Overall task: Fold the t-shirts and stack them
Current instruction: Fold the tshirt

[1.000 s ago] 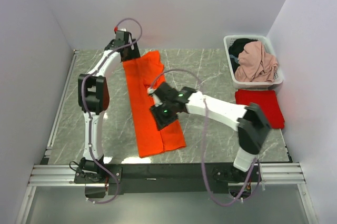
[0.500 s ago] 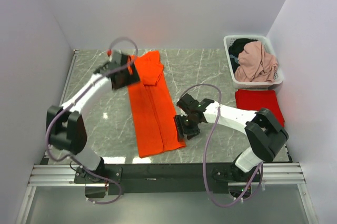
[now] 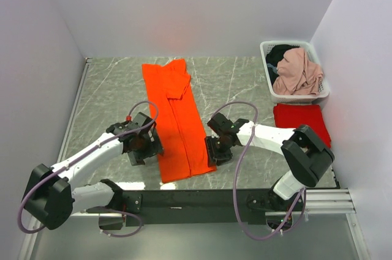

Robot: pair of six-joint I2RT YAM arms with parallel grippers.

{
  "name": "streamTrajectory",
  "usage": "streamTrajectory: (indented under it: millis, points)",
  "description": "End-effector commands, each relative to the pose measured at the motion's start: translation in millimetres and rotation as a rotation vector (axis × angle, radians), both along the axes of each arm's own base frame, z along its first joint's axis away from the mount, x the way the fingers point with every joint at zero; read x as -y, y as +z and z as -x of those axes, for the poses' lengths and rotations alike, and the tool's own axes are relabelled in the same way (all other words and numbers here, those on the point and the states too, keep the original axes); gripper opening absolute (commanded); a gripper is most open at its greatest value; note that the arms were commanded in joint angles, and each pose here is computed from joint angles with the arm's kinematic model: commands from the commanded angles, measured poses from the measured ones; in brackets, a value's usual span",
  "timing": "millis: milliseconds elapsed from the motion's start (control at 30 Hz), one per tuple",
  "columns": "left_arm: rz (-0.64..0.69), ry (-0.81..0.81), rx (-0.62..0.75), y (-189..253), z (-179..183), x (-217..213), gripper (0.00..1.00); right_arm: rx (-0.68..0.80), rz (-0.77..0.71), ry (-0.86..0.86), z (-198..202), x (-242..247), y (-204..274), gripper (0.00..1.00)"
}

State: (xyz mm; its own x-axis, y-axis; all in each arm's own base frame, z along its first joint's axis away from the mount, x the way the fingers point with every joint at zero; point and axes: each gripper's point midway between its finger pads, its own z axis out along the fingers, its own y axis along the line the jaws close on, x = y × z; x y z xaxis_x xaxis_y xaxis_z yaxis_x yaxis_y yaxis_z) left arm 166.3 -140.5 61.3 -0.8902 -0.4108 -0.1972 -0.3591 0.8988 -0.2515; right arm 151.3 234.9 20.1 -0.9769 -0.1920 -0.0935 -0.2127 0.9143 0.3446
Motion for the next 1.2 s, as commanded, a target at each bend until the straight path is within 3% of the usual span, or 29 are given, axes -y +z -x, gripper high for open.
streamTrajectory:
  millis: [0,333,467,567,900,1000,1100,1167]
  points:
    - [0.031,-0.004,-0.079,-3,17,4,0.86,-0.007,0.021,-0.024,-1,4,-10,0.5]
    - [0.07,-0.102,-0.201,-24,39,25,0.83,-0.091,0.061,0.017,19,10,-28,0.31]
    - [0.056,-0.134,-0.239,-31,44,31,0.8,-0.091,0.069,0.022,20,11,-29,0.1]
    - [0.031,-0.151,-0.254,-33,48,35,0.75,-0.08,0.066,0.02,18,10,-27,0.01]
    - [-0.028,-0.177,-0.307,-50,63,43,0.58,-0.057,0.06,0.015,13,8,-20,0.0]
    - [-0.037,-0.208,-0.34,-60,70,48,0.5,-0.053,0.06,0.016,12,8,-20,0.0]
    - [-0.066,-0.219,-0.373,-66,75,47,0.3,-0.05,0.063,0.013,12,9,-19,0.0]
    - [-0.079,-0.227,-0.379,-65,77,47,0.1,-0.046,0.059,0.018,12,9,-17,0.0]
